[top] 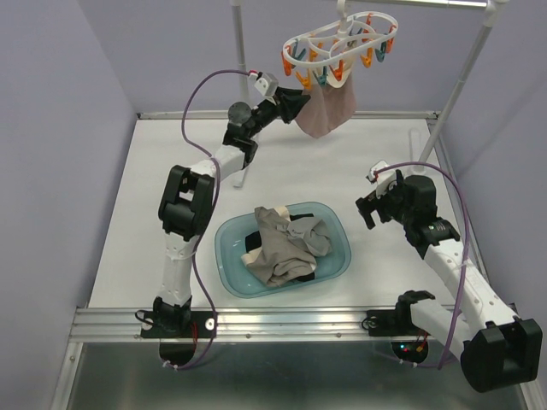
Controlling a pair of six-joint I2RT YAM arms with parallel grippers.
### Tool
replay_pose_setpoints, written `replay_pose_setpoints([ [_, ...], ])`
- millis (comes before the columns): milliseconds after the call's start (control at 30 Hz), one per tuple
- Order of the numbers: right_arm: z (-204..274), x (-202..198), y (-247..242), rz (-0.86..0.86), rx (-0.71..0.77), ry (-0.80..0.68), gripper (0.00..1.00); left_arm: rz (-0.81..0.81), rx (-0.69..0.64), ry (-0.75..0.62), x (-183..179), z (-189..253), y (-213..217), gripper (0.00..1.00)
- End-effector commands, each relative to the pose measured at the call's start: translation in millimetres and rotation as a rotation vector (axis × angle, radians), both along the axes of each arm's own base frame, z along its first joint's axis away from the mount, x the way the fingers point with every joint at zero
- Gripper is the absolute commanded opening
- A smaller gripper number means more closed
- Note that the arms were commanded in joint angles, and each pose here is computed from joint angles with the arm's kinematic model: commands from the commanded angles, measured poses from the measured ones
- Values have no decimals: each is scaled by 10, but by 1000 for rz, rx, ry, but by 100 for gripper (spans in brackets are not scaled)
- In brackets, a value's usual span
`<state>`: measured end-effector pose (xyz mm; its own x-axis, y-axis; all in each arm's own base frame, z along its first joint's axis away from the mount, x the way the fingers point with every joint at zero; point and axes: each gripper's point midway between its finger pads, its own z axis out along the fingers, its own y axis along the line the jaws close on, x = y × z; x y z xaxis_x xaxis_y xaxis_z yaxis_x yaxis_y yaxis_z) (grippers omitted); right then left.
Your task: Remove the underwear clipped to the hanger
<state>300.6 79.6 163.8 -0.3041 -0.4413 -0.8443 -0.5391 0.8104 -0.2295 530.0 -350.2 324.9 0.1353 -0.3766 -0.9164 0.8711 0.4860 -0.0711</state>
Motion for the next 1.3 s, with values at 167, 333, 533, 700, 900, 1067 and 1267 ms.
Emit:
replay_pose_setpoints([
  [167,72,25,32,21,13,-43,100,58,19,-87,42,332,-7,0],
  [333,73,22,30,21,14,-43,100,31,-3,-83,-116,402,37,0],
  [533,75,27,27,18,11,-44,100,-69,-101,-172,-764,830,159,0],
  [700,66,30,22,16,10,-41,100,-170,-130,-238,-1287,994,131,0],
  [900,47,39,7,8,3,-36,100,-284,-128,-289,-1827,1077,-124,0],
  [1067,53,43,0,4,2,-37,100,-363,-89,-316,-2113,1094,-478,0],
  [1267,48,48,-13,-2,-3,-37,100,-413,-68,-326,-2207,1093,-863,0],
])
